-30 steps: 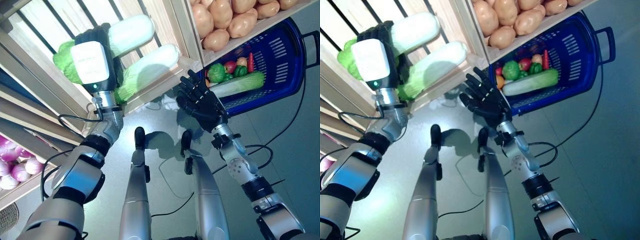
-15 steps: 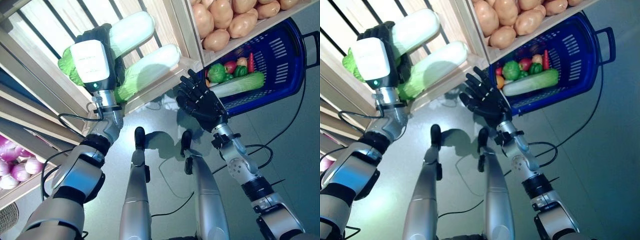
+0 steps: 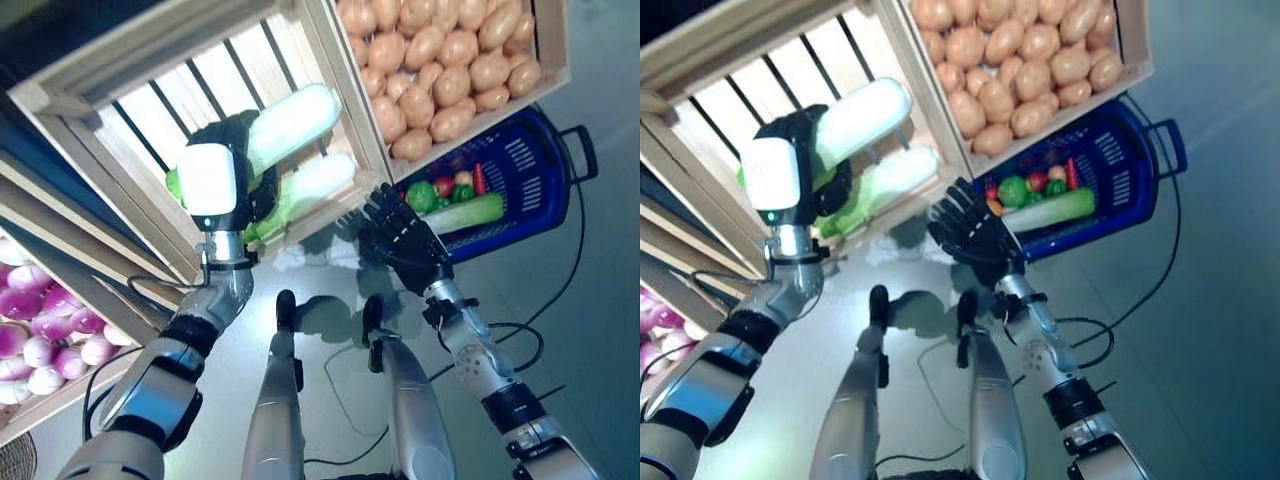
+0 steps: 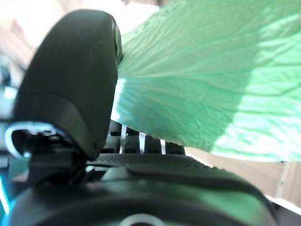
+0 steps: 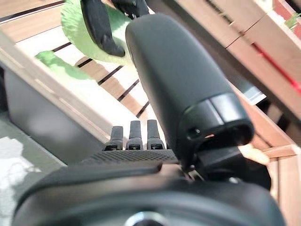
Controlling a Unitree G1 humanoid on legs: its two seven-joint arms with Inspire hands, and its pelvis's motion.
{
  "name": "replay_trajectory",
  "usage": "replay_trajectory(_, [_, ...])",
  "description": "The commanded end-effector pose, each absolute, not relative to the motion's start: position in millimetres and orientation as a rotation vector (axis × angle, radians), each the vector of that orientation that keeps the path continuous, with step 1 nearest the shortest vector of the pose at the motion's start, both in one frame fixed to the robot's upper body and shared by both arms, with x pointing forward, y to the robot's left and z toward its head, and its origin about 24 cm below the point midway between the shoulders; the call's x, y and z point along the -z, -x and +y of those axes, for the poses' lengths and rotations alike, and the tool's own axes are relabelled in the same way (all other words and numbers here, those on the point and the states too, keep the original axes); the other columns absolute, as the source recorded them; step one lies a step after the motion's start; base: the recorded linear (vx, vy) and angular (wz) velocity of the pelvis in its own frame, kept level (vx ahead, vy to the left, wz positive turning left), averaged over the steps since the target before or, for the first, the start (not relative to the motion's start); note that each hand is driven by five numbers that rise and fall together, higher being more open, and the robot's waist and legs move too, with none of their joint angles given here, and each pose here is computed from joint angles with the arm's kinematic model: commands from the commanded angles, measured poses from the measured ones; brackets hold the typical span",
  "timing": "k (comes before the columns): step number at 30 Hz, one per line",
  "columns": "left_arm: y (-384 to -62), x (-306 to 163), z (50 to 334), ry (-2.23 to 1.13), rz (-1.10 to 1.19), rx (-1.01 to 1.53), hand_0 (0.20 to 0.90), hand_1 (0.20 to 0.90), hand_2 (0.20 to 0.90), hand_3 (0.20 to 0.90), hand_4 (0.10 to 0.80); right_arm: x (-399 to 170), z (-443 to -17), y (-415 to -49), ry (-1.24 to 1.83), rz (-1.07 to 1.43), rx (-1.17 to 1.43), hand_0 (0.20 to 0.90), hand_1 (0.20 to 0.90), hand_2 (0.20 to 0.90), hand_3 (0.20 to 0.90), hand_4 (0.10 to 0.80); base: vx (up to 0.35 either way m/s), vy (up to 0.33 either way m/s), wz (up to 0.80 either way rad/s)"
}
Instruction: Put vegetables into the basket
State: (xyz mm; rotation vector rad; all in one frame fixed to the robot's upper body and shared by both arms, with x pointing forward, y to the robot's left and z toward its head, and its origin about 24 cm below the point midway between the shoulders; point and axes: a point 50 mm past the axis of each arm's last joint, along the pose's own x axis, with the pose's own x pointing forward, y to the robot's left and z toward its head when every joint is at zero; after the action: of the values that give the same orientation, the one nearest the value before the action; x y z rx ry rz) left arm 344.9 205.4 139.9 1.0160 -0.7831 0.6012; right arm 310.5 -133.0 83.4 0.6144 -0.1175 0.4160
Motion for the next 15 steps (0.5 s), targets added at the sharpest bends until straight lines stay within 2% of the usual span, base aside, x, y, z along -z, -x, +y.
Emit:
replay_trajectory(1, [-338, -184, 193, -0.674, -0.948, -0.572, 0.3, 0.3, 0.3, 0.3, 0.4, -128, -142, -301, -0.642, -0.379, -0.5, 0.9, 0.9, 0.9, 0.9, 0.8, 0.098, 0.011, -0.01])
replay_trajectory(5, [-331, -161, 186, -0.495, -0.764, -0.395, 0.3, 0.3, 0.3, 0.3, 0.4, -118, -145, -294, -0.654, -0.341, -0.485, 0.9, 0.9, 0.9, 0.9, 0.8, 0.134, -0.005, 0.03])
replay_trajectory(15, [-318, -130, 165, -0.309, -0.521, 0.085, 0.3, 0.3, 0.3, 0.3, 0.4, -96, -155, -285, -0.633, -0.264, -0.483, 0.9, 0.9, 0.9, 0.9, 0.8, 0.116, -0.002, 0.06])
